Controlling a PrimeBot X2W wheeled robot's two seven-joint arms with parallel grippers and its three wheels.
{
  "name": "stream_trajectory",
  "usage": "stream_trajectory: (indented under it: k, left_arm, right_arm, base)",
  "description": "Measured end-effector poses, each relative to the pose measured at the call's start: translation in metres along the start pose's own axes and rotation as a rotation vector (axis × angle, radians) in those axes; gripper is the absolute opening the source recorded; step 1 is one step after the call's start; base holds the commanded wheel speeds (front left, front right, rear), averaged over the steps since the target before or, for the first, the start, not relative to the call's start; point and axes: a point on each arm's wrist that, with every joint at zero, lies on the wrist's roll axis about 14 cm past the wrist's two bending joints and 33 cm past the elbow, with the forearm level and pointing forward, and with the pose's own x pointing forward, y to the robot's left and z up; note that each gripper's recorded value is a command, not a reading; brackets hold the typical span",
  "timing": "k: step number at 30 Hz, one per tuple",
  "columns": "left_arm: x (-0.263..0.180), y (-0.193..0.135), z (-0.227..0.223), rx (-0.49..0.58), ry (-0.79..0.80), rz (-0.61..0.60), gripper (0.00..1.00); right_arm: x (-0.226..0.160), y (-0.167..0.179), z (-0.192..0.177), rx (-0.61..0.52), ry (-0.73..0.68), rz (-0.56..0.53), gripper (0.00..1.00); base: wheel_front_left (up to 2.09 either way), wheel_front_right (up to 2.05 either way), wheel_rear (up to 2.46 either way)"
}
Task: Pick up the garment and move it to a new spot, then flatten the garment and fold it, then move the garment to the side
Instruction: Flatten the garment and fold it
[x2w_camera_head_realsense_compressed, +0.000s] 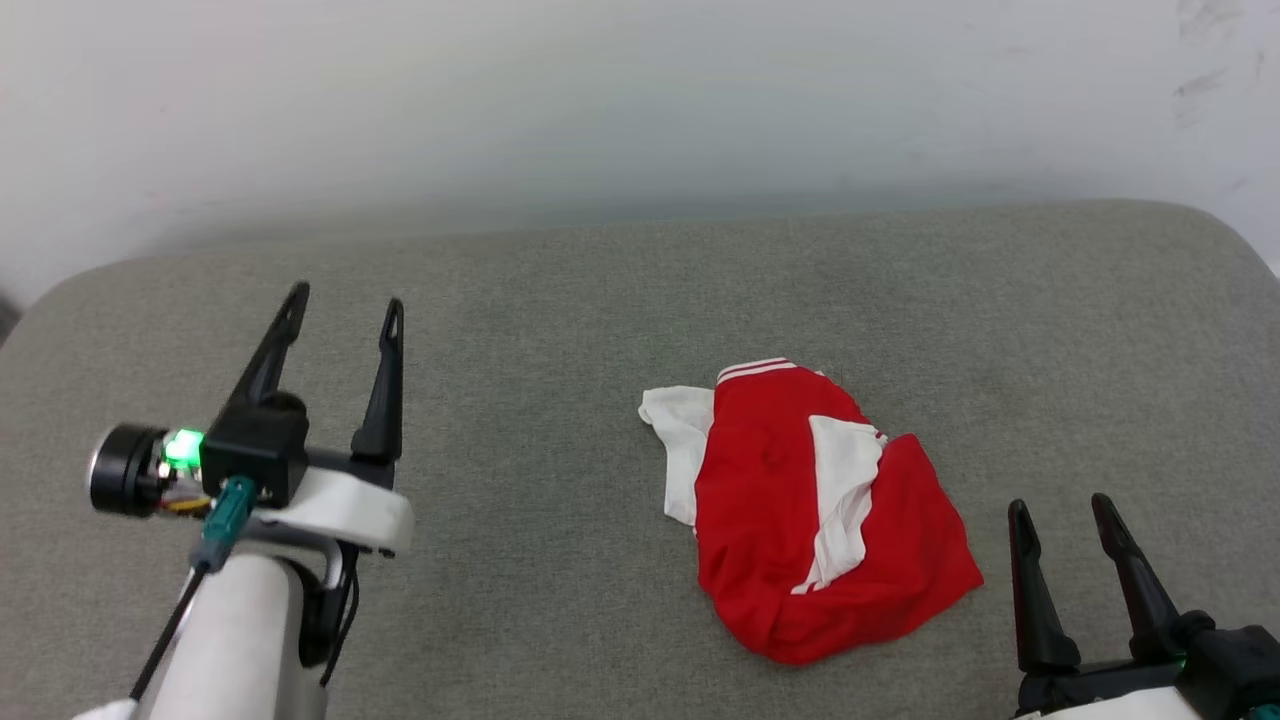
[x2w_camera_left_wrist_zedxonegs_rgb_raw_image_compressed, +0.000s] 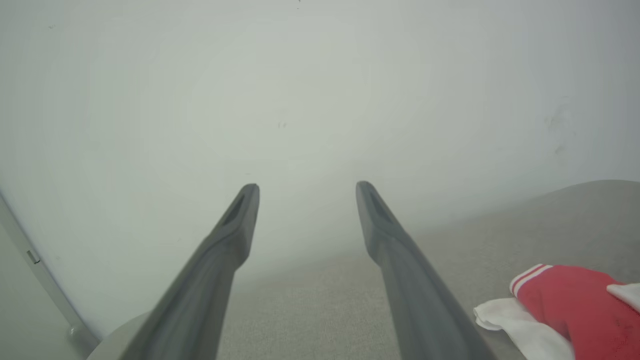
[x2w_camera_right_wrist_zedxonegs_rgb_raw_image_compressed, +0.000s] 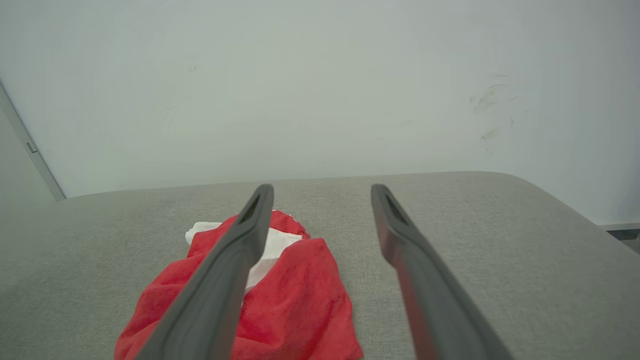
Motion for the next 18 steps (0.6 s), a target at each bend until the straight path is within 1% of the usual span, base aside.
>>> stream_trajectory:
  k: [3, 9, 13, 18]
  left_arm:
    - [0.027, -0.007, 0.009, 0.025, -0.036, -0.056, 1.0]
    - [0.074, -0.028, 0.002, 0.031, -0.004, -0.15, 1.0]
    - [0.107, -0.053, -0.002, 0.051, 0.062, -0.24, 1.0]
    - [0.13, -0.099, -0.016, 0.045, 0.193, -0.406, 1.0]
  right_arm:
    - [0.001, -0.002, -0.002, 0.0, 0.006, -0.007, 1.0]
    - [0.007, -0.007, -0.002, -0.004, 0.006, -0.022, 1.0]
    - [0.016, -0.01, 0.0, -0.01, -0.006, -0.027, 1.0]
    - [0.026, -0.012, -0.001, -0.013, -0.009, -0.03, 1.0]
  base:
    - [0.0, 0.0, 0.0]
    - [0.0, 0.0, 0.0]
    - [0.0, 0.0, 0.0]
    - [0.0, 0.0, 0.0]
